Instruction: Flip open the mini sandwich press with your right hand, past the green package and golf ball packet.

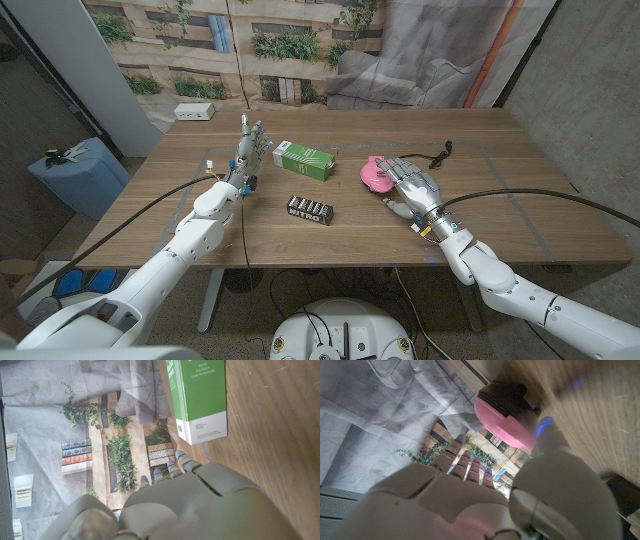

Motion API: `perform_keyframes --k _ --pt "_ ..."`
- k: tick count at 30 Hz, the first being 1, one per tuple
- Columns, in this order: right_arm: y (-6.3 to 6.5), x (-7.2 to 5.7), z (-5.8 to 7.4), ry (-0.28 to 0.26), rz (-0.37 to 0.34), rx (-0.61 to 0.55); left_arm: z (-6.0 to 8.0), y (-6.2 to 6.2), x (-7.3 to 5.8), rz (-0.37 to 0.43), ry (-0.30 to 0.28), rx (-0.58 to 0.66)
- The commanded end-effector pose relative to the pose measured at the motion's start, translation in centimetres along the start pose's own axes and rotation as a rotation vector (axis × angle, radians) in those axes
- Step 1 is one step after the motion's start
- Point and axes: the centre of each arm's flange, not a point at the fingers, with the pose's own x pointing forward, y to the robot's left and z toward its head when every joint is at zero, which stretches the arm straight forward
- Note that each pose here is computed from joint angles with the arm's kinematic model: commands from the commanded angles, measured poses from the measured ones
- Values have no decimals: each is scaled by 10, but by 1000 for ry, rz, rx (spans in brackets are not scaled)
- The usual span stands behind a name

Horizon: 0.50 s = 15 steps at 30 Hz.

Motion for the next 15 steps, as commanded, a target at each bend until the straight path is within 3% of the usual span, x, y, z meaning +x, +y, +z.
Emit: perform_keyframes --k 1,15 --pt "3 4 3 6 -19 -15 0 0 0 0 0 0" --pt "-7 8 -2 32 -42 -39 0 0 0 0 0 0"
